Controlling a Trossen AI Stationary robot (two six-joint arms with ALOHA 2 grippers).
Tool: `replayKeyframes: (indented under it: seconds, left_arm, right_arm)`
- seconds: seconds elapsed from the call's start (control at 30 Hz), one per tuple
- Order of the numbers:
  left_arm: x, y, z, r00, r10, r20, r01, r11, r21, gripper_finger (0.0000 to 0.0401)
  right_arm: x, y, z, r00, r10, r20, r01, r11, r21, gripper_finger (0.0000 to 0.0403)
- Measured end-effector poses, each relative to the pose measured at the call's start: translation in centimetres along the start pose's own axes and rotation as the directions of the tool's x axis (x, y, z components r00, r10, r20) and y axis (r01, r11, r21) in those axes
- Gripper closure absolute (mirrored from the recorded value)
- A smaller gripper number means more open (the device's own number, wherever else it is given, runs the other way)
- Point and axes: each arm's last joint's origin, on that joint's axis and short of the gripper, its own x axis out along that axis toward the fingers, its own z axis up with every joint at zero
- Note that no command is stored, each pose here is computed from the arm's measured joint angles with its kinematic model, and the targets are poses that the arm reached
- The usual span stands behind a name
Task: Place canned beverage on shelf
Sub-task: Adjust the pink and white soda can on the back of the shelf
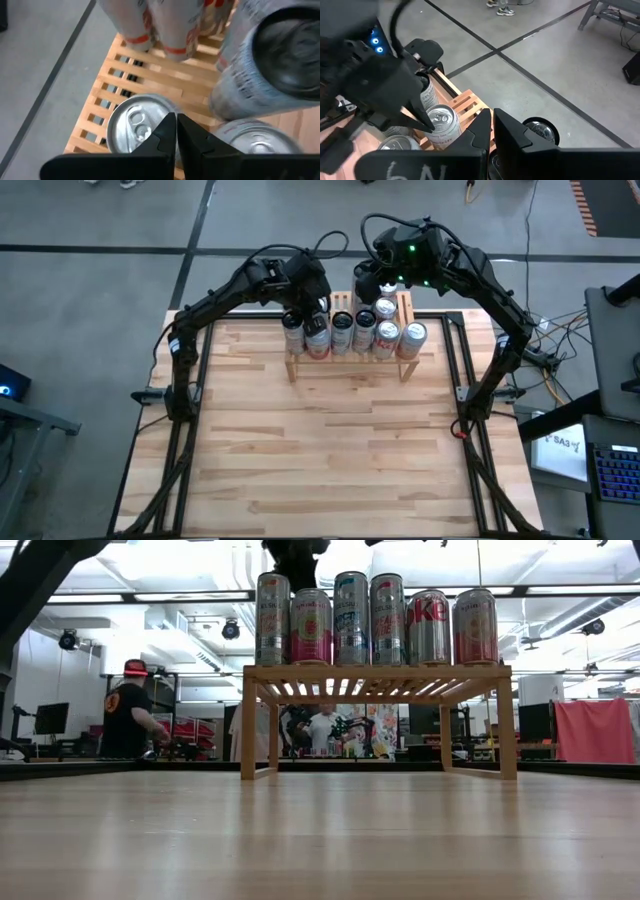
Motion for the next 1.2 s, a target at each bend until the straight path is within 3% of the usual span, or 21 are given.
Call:
replayKeyframes:
  seconds: [0.3, 0.57, 0.77, 1.0, 1.2]
  left_arm:
    - [-3.9, 0.2, 0.5, 0.985, -0.038, 0.168, 0.039, 0.999, -0.006, 0.0401]
    - [-7.3, 0.6, -0.1, 0.972, -0.003, 0.233, 0.003, 1.0, 0.001, 0.0401]
    - [-11.2, 1.2, -1.1, 0.952, 0.044, 0.302, -0.05, 0.999, 0.011, 0.0401]
    - [-15.3, 1.4, -2.7, 0.928, 0.057, 0.368, -0.063, 0.998, 0.003, 0.0401]
    - [-16.0, 1.2, -3.7, 0.936, -0.003, 0.353, -0.026, 0.997, 0.077, 0.0401]
  right_arm:
    - [0.0, -0.1, 0.1, 1.0, -0.003, 0.008, 0.003, 1.0, 0.005, 0.039]
    - [0.4, -0.4, 0.9, 0.996, 0.035, 0.079, -0.041, 0.997, 0.072, 0.0392]
    - [3.1, 0.2, 1.8, 0.969, 0.198, 0.148, -0.215, 0.971, 0.107, 0.0394]
    - [6.6, 1.1, 1.5, 0.955, 0.264, 0.133, -0.279, 0.954, 0.112, 0.0394]
    - [9.1, 1.7, 0.7, 0.957, 0.28, 0.073, -0.287, 0.951, 0.113, 0.0394]
